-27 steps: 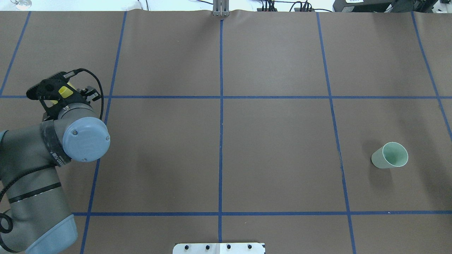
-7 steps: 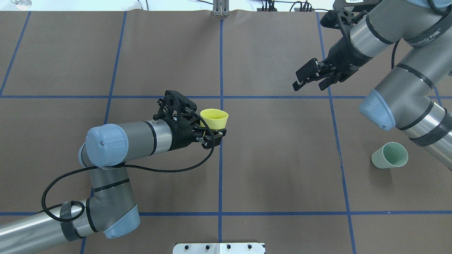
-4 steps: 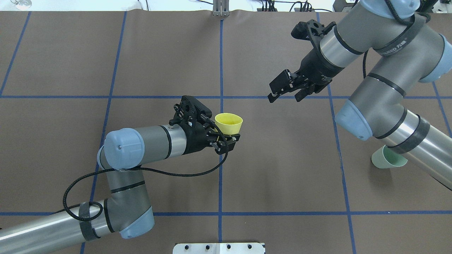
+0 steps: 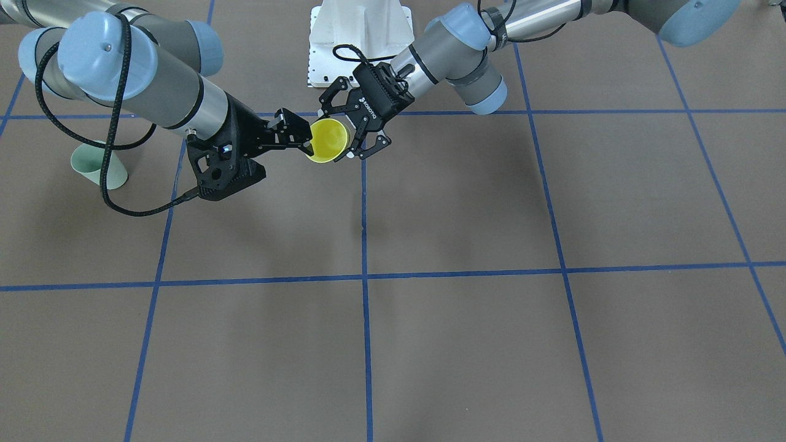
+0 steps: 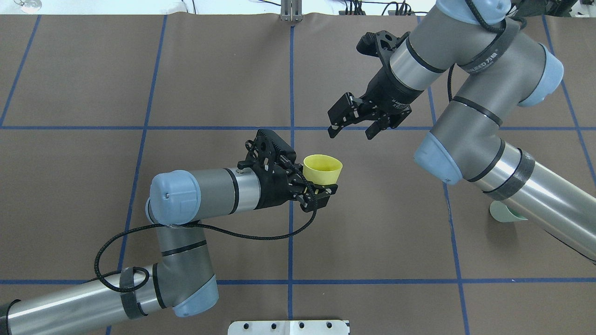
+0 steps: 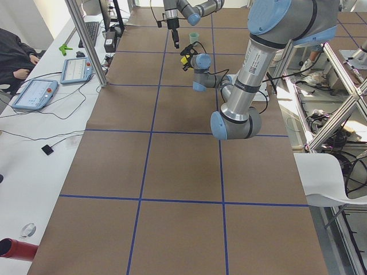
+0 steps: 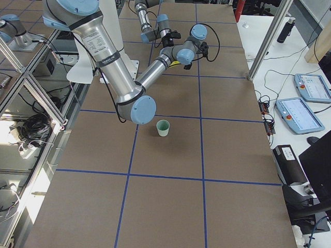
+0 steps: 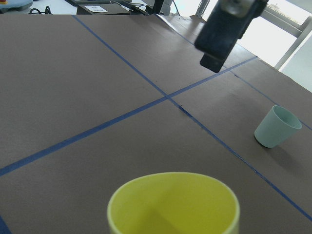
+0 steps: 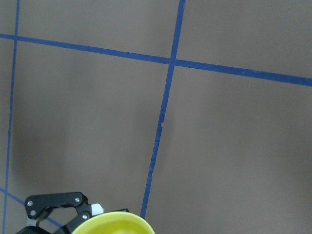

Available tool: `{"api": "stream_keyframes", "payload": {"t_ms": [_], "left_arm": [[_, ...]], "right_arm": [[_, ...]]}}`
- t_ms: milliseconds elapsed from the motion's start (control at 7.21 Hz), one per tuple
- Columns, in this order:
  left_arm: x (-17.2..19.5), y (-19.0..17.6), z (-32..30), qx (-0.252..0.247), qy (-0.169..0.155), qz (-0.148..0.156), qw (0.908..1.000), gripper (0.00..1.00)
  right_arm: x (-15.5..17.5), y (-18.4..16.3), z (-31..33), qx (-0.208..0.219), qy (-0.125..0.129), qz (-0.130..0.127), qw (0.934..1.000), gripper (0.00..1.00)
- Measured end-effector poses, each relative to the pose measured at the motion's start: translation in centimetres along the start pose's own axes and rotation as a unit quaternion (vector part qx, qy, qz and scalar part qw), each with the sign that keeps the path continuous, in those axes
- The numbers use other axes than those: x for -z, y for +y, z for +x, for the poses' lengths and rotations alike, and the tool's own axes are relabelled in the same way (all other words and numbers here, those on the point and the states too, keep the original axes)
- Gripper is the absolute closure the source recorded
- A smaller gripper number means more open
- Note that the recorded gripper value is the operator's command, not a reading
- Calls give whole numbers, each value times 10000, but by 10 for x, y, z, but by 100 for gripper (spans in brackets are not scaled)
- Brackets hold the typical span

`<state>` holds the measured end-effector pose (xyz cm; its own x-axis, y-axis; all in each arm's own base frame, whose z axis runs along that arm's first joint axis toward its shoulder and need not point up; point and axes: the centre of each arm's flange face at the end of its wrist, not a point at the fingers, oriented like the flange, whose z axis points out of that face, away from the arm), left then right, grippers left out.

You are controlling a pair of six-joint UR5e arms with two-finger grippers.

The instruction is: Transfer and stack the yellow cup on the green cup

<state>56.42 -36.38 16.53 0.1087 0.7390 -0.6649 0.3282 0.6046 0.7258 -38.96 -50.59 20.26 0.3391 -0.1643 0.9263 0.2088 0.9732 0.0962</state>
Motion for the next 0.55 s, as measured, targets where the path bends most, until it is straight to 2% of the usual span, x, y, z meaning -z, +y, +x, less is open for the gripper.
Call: {"api": "stream_keyframes", "payload": {"t_ms": [555], "left_arm": [[-13,-13,5,-307,73,122,9994,100]], "right_arm": [[-10,4,1,-153,-124,-335,9992,8]]}}
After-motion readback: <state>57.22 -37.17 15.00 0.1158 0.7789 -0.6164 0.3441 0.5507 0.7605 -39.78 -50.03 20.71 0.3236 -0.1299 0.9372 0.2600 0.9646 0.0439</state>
